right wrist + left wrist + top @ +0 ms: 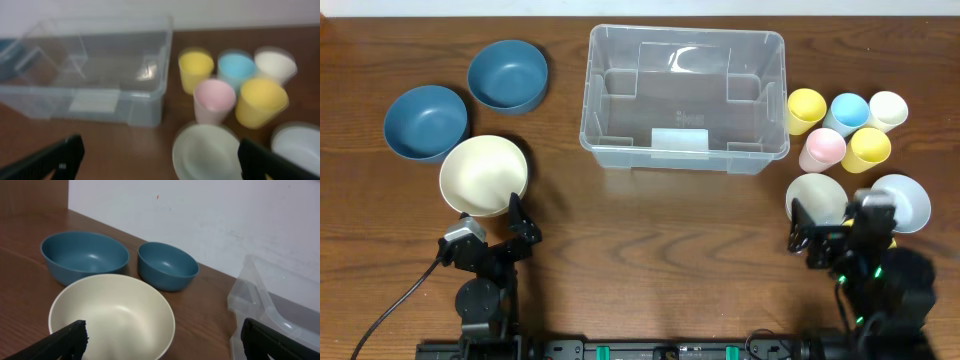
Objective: Pack container
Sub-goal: 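Reach the right gripper to the white saucer and grasp its rim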
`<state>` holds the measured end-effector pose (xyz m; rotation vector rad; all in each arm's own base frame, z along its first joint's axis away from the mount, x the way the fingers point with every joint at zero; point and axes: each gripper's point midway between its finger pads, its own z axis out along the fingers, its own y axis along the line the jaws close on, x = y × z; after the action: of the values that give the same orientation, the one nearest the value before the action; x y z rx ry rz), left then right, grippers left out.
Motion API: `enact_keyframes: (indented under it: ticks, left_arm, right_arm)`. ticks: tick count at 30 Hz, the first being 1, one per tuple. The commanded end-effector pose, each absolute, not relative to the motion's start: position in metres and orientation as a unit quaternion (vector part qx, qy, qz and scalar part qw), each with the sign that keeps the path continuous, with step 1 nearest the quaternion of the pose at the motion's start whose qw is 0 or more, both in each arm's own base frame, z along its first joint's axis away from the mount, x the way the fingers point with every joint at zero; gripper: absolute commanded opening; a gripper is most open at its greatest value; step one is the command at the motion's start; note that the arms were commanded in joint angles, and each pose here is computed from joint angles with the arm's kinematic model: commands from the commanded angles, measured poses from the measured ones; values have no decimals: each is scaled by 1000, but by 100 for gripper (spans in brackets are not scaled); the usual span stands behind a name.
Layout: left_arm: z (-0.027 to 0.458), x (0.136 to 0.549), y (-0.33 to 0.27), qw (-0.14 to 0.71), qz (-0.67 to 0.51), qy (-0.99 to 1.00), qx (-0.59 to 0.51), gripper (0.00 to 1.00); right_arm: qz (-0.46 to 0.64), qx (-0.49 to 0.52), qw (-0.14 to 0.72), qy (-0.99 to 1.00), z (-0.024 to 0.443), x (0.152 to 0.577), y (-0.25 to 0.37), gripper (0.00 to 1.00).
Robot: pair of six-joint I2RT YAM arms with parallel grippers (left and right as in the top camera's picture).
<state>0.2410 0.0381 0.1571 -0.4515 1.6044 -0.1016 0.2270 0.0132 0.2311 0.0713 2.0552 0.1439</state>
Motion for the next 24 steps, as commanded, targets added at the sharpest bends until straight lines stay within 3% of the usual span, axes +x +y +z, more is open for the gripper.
enact_keyframes:
  ticks: [1, 13, 18, 24]
  left_arm:
    - [139, 240, 41, 653, -32, 728, -205, 98]
    - [139, 240, 41, 653, -32, 728, -205, 98]
    - [139, 240, 41, 653, -32, 728, -204, 98]
    - [139, 240, 41, 653, -32, 728, -205, 98]
  right_arm:
    - [31, 74, 441, 894, 239, 238, -1, 99]
    - [53, 65, 176, 981, 160, 256, 15, 99]
    - [43, 218, 103, 970, 133, 249, 4, 99]
    - [-44, 346, 88, 933, 112, 236, -30, 99]
